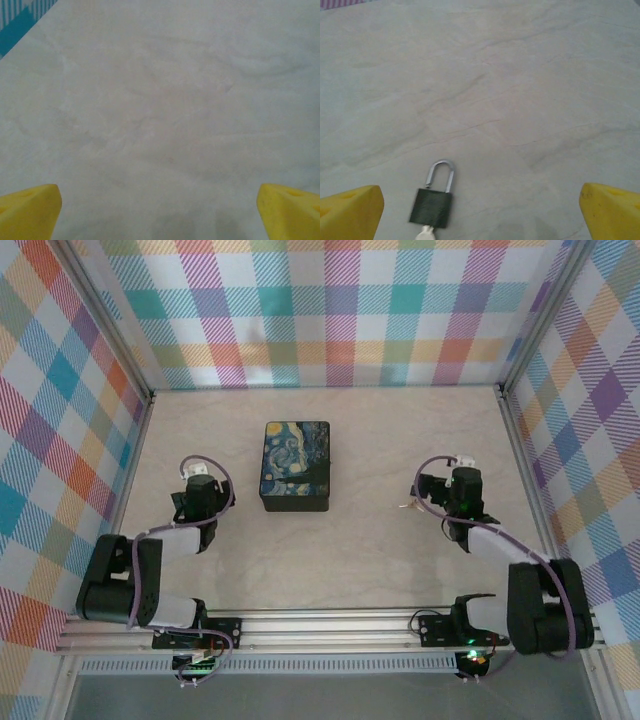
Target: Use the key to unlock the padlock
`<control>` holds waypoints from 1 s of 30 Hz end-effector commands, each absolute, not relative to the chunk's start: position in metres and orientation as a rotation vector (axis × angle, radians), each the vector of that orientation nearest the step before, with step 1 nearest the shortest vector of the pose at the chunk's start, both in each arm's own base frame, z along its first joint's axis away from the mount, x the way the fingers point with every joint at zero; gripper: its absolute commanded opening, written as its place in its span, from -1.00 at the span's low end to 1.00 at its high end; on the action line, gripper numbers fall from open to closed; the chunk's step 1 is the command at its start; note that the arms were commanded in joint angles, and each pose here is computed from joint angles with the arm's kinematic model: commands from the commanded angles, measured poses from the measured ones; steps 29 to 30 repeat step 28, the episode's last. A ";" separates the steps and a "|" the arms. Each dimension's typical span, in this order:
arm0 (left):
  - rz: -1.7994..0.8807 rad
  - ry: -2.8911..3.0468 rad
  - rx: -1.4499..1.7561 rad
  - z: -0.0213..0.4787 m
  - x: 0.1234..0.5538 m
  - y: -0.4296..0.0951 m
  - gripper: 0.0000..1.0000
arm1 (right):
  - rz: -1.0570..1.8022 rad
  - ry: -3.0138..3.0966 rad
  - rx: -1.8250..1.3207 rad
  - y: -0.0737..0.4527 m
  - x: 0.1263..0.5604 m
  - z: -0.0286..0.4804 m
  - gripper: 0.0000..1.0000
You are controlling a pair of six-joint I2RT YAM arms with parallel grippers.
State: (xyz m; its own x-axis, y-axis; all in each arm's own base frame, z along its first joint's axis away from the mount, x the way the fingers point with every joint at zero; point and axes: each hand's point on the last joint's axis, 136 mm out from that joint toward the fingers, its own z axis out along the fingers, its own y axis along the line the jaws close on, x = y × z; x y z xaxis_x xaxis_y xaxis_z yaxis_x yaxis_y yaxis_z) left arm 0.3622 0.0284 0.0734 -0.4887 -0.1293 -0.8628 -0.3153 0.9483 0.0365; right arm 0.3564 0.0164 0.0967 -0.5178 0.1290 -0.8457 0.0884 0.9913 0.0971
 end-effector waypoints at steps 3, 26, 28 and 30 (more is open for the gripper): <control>0.098 1.967 -0.183 0.086 0.395 0.004 1.00 | 0.041 1.930 0.017 0.020 0.383 0.119 0.99; 0.021 1.992 -0.095 0.079 0.399 -0.011 1.00 | 0.142 1.953 -0.038 0.022 0.398 0.091 0.99; 0.020 1.990 -0.096 0.079 0.398 -0.011 1.00 | 0.141 1.953 -0.038 0.022 0.398 0.091 0.99; 0.020 1.990 -0.096 0.079 0.398 -0.011 1.00 | 0.141 1.953 -0.038 0.022 0.398 0.091 0.99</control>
